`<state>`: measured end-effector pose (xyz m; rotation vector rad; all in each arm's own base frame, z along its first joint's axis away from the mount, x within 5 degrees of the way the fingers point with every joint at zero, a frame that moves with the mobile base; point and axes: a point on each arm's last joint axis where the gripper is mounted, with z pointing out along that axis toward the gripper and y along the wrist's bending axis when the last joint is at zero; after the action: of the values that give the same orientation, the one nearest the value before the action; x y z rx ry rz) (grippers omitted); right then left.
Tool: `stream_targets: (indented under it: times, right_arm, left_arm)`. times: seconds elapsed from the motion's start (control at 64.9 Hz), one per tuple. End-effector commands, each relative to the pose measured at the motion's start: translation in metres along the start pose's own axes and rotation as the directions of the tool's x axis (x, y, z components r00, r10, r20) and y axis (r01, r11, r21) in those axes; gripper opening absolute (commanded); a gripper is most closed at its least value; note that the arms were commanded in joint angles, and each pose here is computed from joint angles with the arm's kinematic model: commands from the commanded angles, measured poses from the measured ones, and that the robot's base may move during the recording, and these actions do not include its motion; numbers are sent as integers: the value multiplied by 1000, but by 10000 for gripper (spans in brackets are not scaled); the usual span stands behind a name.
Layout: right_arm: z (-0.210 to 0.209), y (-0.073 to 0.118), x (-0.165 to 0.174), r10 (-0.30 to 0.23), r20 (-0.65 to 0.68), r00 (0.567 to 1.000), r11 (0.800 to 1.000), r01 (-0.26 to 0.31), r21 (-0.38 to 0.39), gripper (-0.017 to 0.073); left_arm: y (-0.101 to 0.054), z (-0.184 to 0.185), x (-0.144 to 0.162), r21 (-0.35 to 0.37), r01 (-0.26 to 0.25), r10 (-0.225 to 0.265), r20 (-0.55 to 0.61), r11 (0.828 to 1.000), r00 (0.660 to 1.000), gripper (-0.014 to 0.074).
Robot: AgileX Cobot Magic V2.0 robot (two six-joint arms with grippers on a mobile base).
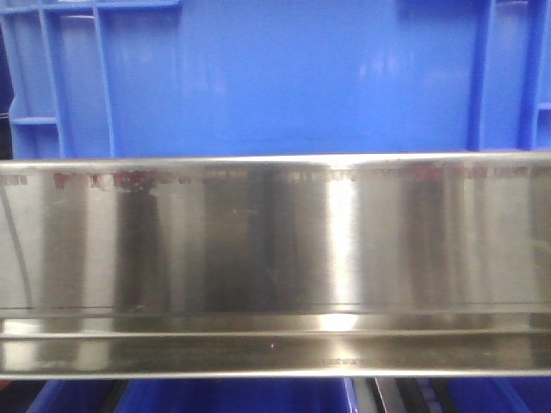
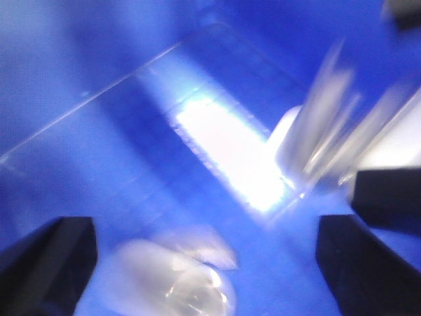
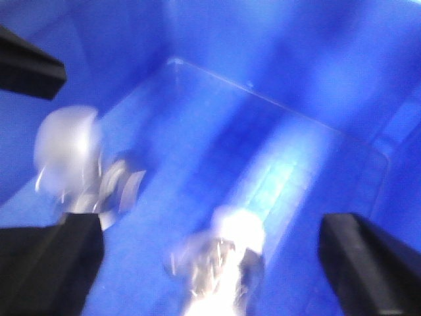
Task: Place valve from conveyor to right shelf box
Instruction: 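Lower both valves into the blue bin and open both grippers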
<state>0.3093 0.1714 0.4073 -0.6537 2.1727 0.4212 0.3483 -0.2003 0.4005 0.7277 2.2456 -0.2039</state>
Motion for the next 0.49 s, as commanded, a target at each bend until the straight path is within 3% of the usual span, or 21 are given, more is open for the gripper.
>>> stream_targets:
  times: [0.0,0.108,0.2,0.432,0.478]
  right_arm:
    - [-14,2,-6,-7,55,998,1000,7,5,568]
    - [-30,5,-9,-13,91,996,1000,13,7,542]
    - [-53,8,-12,-22,140,990,1000,21,10,441]
    - [-122,20,-13,-50,286,957,999,45,24,-113]
    - [-136,21,-11,-55,309,950,998,46,34,-164]
  left_arm:
    - [1,-14,-4,-8,1,-1,32,1000,999,483]
    - [1,-31,-6,-10,1,-1,56,1000,998,393]
    - [1,-53,-8,-15,2,-1,100,1000,995,280]
    - [3,-131,-7,-51,-1,13,247,999,969,-69]
    - [4,-151,-4,-73,4,16,281,997,960,-111]
